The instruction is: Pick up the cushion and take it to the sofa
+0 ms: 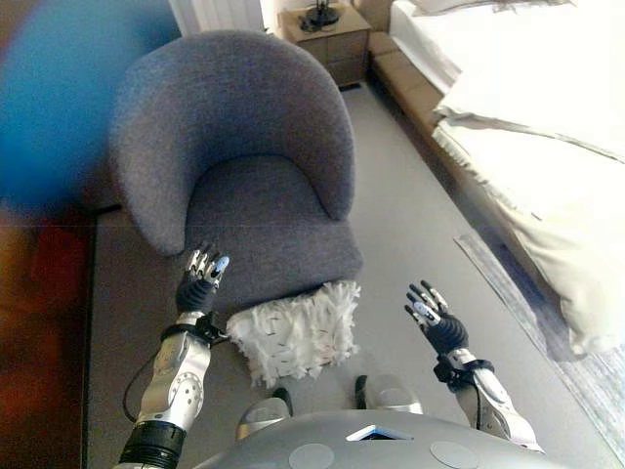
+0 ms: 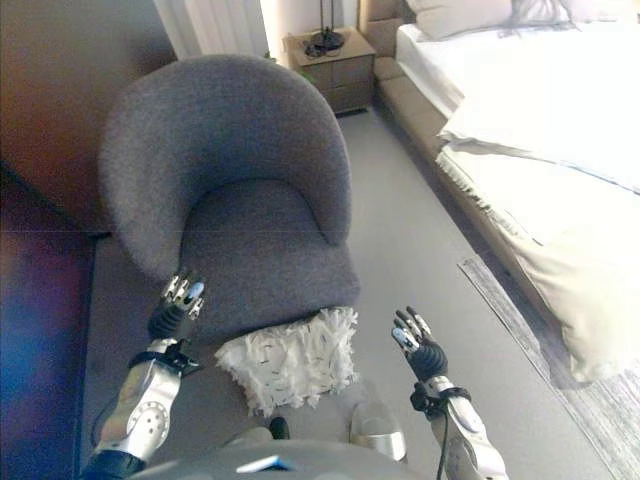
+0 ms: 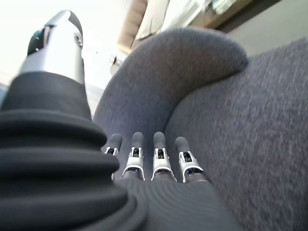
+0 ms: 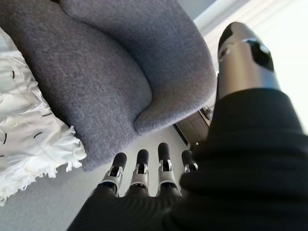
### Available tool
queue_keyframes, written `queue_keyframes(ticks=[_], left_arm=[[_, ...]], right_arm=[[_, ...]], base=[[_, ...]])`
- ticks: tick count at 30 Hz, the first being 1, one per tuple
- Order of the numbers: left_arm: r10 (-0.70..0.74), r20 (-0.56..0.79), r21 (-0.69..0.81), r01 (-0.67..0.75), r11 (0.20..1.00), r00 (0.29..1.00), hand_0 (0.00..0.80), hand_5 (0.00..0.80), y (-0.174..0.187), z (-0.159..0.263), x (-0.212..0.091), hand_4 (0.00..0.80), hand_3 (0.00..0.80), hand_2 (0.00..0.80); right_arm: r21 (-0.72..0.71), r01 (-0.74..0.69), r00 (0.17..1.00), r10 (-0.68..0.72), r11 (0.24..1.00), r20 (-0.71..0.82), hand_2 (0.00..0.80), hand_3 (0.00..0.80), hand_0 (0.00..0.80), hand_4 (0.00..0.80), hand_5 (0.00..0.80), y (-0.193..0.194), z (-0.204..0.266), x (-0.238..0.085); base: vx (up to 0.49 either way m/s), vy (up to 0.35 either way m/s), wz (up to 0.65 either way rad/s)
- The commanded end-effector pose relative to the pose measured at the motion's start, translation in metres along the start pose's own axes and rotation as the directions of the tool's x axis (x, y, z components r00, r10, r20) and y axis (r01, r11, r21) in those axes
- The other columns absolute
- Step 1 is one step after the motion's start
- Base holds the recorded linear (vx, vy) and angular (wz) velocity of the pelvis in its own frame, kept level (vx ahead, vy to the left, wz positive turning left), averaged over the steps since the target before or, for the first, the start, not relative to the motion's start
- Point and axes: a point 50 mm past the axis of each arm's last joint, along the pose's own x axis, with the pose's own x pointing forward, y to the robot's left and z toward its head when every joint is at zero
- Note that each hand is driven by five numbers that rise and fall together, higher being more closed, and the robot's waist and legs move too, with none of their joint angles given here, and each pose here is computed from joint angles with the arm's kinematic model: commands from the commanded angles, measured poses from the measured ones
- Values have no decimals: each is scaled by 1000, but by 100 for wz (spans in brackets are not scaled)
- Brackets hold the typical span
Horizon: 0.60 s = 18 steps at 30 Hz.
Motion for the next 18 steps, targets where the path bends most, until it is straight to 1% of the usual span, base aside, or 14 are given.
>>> queue_keyframes(ticks=[1, 5, 8, 12, 15, 18], left_arm=[[-112, 115, 207, 87, 974, 987, 0, 0, 3, 32, 0, 0, 0, 0], [-124, 73, 228, 105, 968, 990, 0, 0, 10, 29, -4, 0, 0, 0], [-100, 63, 227, 83, 970, 993, 0, 0, 19, 31, -5, 0, 0, 0], [-63, 85, 215, 44, 976, 994, 0, 0, 22, 36, 0, 0, 0, 0], [-53, 94, 202, 33, 979, 994, 0, 0, 20, 36, 3, 0, 0, 0], [-31, 69, 198, 17, 980, 997, 0, 0, 24, 33, 2, 0, 0, 0]], right_arm=[[56, -54, 982, 42, 997, 185, 0, 0, 0, 0, 0, 20, 30, 16], [48, -45, 988, 37, 998, 153, 0, 0, 0, 0, 0, 21, 21, 13], [46, -34, 993, 28, 998, 113, 0, 0, 0, 0, 0, 17, 11, 10], [50, -64, 992, 58, 997, 111, 0, 0, 0, 0, 0, 22, 10, 13], [34, -70, 991, 65, 997, 119, 0, 0, 0, 0, 0, 24, 12, 16], [20, -77, 992, 75, 997, 102, 0, 0, 0, 0, 0, 23, 11, 14]], base=[[225, 272, 3], [233, 295, -11], [169, 112, -24], [94, -133, 5], [97, -191, -30], [202, -198, -13]])
